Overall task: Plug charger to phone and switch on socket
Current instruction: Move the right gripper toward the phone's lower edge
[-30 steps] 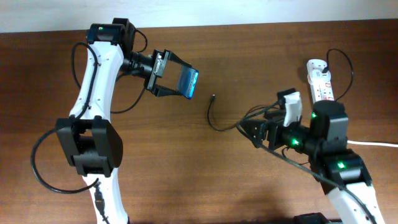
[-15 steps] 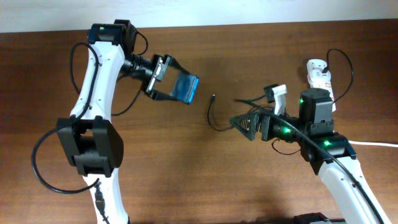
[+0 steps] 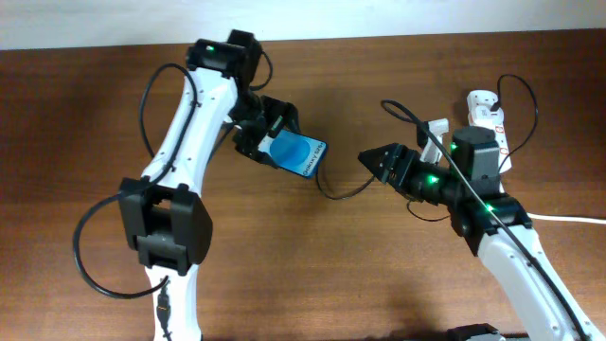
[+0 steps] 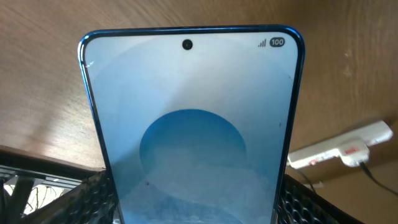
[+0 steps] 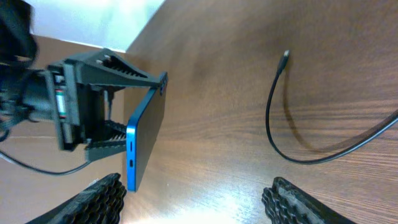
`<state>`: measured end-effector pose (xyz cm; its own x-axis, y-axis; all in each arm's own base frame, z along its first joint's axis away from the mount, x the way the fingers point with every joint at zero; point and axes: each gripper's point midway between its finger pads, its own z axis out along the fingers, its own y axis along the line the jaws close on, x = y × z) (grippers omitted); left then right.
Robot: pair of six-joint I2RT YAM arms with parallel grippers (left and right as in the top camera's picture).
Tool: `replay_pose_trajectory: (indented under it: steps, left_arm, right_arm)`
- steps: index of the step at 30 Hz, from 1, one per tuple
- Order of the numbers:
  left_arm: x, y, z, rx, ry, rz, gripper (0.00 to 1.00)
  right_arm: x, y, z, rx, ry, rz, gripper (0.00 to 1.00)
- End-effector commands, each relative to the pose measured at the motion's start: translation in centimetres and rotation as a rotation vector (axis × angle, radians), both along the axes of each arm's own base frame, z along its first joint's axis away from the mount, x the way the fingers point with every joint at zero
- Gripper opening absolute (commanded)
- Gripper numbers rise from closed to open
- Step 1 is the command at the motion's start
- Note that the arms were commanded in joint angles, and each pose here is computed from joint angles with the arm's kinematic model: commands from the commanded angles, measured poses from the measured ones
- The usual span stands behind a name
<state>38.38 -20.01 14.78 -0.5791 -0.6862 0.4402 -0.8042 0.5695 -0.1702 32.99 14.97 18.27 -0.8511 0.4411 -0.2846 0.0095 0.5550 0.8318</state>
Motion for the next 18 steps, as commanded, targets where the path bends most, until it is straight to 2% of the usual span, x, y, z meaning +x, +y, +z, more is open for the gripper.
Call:
replay_pose_trajectory:
  steps: [1,8,15,18]
  left_arm:
    - [0.2,-0.6,0.2,0.041,0.007,0.064,0.00]
    - [0.1,-0.6,-0.2,0.107,-0.011,0.064,0.00]
    - [0.0,-0.7,-0.2,0.109,-0.004,0.076,0.00]
    - [-0.3,-1.1,-0.3,0.109,-0.003,0.064,0.00]
  right_arm:
    - [0.5,1.6,-0.7,0.000,0.020,0.022,0.76]
    - [1.3,2.6,0.5,0.024,-0.040,0.032,0.74]
    - [0.7,4.2,0.4,0.033,-0.010,0.038,0.74]
    - [0.2,5.5,0.0,0.014,0.007,0.027,0.70]
